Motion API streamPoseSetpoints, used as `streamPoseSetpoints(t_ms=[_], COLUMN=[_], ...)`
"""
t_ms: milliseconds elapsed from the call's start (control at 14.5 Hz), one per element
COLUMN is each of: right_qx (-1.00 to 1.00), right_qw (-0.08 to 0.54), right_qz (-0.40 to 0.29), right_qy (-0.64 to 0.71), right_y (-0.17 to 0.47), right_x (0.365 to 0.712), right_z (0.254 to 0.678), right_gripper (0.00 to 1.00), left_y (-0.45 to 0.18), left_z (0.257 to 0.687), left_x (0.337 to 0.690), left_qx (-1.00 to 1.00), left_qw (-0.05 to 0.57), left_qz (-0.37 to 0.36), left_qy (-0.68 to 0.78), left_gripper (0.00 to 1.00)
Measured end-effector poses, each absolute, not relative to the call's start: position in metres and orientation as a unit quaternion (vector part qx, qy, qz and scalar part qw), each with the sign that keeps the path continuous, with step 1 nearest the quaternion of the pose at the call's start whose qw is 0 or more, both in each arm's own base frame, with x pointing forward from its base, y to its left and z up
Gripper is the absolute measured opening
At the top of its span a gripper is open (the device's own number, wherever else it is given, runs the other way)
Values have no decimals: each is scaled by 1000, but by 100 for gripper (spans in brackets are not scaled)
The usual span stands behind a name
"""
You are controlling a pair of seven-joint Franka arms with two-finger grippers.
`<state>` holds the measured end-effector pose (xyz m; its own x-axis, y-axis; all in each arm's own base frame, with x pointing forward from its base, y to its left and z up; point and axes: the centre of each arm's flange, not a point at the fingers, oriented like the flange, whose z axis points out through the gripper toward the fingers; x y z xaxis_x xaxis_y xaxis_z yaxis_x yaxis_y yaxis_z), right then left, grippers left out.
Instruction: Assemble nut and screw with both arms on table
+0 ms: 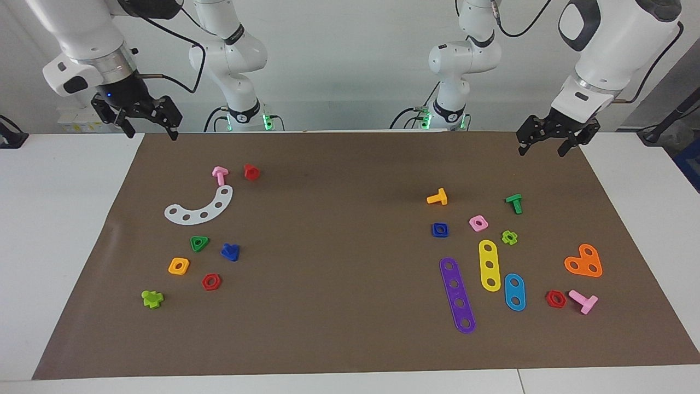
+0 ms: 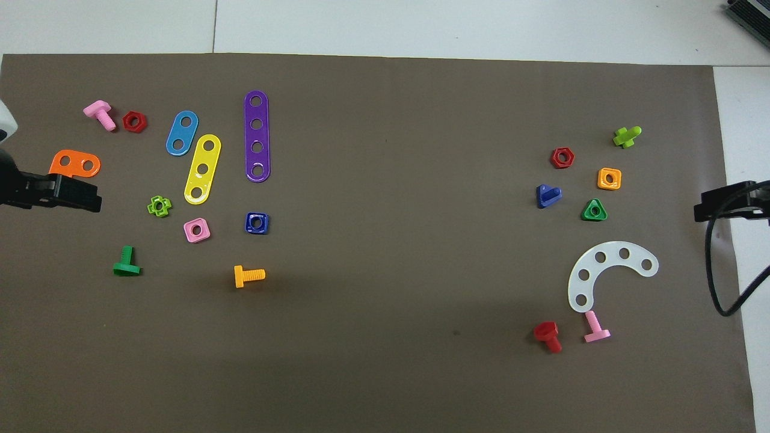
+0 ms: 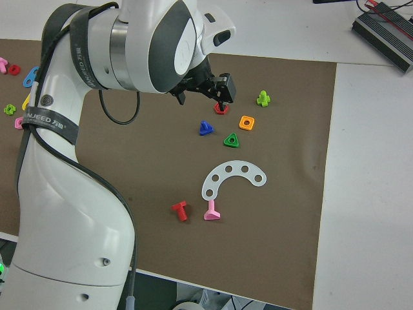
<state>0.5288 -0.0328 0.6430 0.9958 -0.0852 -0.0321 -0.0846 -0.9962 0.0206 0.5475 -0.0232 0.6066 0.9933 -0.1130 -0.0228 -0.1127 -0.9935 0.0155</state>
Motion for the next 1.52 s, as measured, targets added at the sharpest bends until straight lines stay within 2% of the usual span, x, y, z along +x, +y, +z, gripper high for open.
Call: streamPoseSetpoints(t_ms=[552, 759, 897, 1103, 1310, 1517], right_qx=[999, 999, 999, 999, 997, 994], right_qw=[10, 10, 11, 8, -7, -3], right_qz=[-15, 2, 19, 38, 38, 31], right_qy=[-43, -42, -29, 14, 69, 100], right_y=[-33, -33, -24, 3, 38, 53], right_x=[531, 541, 555, 589, 622, 634], right_z=[637, 611, 567, 485, 398, 344], right_gripper=[100, 100, 100, 100, 100, 100], left_y=[-23, -28, -35, -62, -100, -117], left_z=[604, 585, 567, 535, 477, 424], left_x=[548, 549, 550, 553, 554, 553], left_qx=[998, 998, 998, 999, 999, 999], left_qw=[7, 7, 7, 8, 9, 19], left_qz=[-10, -10, -14, -12, -2, 11], left_qy=[-57, -62, -66, -42, -38, -42], left_gripper=[100, 100, 100, 95, 95, 93])
